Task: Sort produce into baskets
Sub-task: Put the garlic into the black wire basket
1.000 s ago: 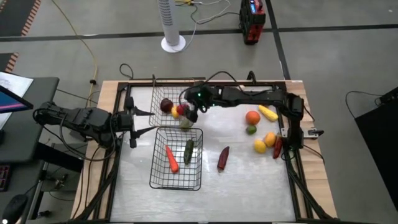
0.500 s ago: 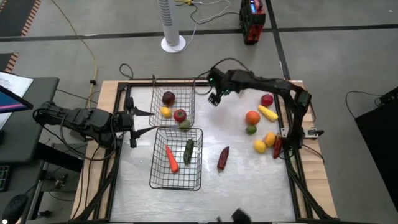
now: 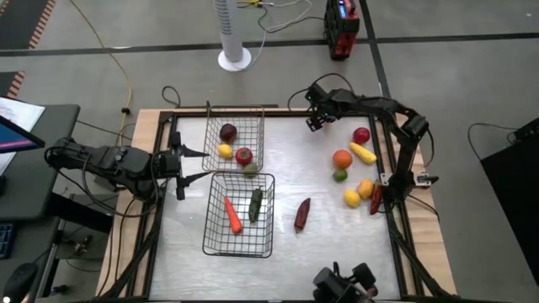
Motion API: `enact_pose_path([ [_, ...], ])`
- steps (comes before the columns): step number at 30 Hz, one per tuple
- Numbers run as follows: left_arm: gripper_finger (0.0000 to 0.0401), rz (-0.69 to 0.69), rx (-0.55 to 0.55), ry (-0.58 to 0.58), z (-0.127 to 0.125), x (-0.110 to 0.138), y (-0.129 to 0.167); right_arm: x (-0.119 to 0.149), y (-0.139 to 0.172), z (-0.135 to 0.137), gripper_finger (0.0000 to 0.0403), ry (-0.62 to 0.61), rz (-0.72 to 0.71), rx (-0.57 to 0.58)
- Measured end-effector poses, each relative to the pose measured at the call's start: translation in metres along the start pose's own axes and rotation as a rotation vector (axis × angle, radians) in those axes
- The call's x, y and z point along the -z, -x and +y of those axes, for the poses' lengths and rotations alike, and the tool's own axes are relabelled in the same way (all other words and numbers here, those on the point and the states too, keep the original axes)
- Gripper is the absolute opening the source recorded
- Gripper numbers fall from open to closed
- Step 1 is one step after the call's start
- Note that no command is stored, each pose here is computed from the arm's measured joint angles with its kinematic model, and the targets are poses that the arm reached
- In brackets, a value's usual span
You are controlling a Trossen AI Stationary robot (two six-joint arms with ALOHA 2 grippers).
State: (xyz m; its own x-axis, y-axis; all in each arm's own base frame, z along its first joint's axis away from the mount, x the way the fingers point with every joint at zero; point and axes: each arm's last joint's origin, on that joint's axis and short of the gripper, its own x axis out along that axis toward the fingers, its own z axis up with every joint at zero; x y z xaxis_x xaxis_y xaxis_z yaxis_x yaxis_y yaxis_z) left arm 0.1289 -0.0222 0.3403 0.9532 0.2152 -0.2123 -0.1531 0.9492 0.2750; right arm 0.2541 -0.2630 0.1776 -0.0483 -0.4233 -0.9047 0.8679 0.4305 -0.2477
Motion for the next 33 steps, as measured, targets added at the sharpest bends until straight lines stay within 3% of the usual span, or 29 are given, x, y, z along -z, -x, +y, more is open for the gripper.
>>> enact_pose_path([
  [5, 0.0223, 0.008, -0.019, -0.001, 0.0, 0.001, 0.0, 0.004, -0.002, 0.003, 0.0371, 0.026, 0.009, -0.029],
  [15, 0.0223, 0.01, -0.032, 0.008, 0.001, 0.001, 0.0, 0.005, -0.001, 0.007, 0.0252, 0.045, 0.014, -0.059],
  [25, 0.0223, 0.011, -0.032, -0.003, 0.001, 0.001, 0.0, 0.005, -0.001, 0.006, 0.0187, 0.079, 0.029, -0.078],
  [33, 0.0223, 0.015, -0.057, -0.011, 0.002, 0.001, 0.0, 0.014, 0.041, 0.036, 0.0129, 0.237, 0.076, -0.16],
])
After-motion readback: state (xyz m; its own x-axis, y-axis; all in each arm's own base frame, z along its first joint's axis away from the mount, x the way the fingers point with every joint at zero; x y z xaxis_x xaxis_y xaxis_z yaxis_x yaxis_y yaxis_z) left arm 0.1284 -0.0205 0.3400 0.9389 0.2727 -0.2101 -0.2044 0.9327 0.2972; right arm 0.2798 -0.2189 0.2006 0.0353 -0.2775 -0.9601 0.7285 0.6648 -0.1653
